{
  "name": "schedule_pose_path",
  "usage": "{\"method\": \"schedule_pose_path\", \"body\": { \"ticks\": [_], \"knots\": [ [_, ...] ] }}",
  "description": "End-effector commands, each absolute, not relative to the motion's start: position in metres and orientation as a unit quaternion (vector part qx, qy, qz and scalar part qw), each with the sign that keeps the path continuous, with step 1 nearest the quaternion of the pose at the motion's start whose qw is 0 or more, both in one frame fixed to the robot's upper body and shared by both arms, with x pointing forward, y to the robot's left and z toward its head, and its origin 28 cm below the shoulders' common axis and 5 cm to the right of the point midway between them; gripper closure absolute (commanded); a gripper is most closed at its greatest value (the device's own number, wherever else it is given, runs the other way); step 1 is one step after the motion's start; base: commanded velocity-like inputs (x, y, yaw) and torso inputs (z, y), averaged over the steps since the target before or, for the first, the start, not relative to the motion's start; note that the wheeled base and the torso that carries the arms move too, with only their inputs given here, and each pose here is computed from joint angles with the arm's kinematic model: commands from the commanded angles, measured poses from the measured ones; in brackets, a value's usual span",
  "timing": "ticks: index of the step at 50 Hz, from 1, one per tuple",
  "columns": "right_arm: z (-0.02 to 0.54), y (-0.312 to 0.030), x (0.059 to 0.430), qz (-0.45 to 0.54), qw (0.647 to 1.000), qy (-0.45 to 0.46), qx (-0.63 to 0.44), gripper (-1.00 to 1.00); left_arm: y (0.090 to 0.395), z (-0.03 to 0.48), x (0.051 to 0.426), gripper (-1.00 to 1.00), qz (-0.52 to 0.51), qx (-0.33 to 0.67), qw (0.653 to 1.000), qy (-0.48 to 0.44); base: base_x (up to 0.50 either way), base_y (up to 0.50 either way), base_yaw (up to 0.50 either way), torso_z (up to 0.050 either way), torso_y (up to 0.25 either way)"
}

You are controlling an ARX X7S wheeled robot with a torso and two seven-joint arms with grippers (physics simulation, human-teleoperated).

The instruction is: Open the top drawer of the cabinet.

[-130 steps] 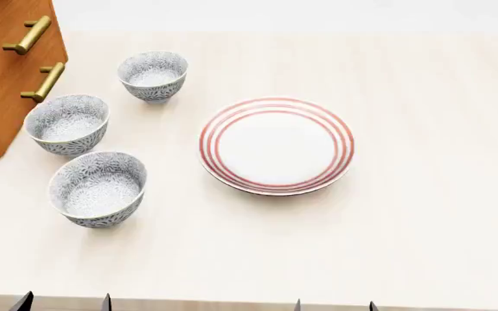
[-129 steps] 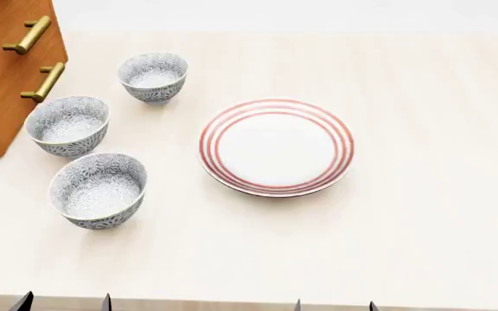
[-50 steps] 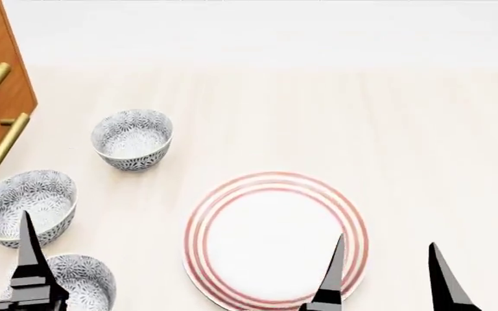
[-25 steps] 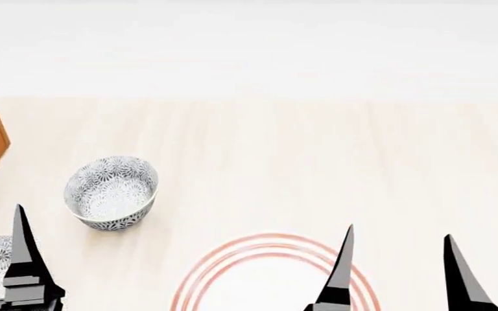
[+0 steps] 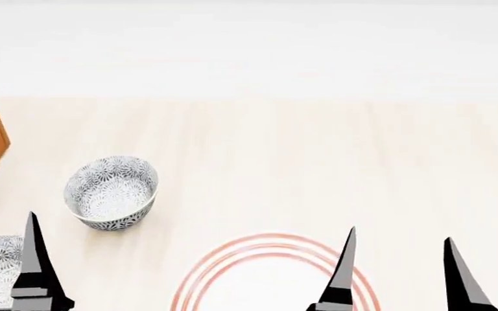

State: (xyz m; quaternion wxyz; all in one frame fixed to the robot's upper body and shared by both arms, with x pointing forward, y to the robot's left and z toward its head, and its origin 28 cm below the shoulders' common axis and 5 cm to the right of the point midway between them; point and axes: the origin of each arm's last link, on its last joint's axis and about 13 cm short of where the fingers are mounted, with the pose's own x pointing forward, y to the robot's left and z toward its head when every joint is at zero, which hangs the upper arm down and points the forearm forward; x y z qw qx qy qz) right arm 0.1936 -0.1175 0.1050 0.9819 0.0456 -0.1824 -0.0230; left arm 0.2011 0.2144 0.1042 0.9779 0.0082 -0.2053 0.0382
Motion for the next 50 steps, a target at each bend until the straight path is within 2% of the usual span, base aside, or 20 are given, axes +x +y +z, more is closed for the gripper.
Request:
{"method": "schedule_pose_path", "body": {
  "ticks": [1,33,50],
  "knots": [
    [0.1073,-0.1187,0.1914,-0.032,0.979,-0.196,0.040,-1.00,0.2131,0.1078,0.1947,-1.00,0.017,0.010,0.978,-0.207,0.00,0.00,0.50,0.000,0.000],
    [0.1037,-0.1179,0.1903,-0.022,0.979,-0.197,0.043,-1.00,0.2141,0.1065,0.1945,-1.00,0.022,0.010,0.978,-0.208,0.00,0.00,0.50,0.000,0.000],
    [0.0998,-0.1143,0.1884,-0.002,0.983,-0.181,0.030,-1.00,0.2146,0.1068,0.1941,-1.00,0.024,0.009,0.979,-0.205,-0.01,0.05,0.00,0.000,0.000]
  ]
}}
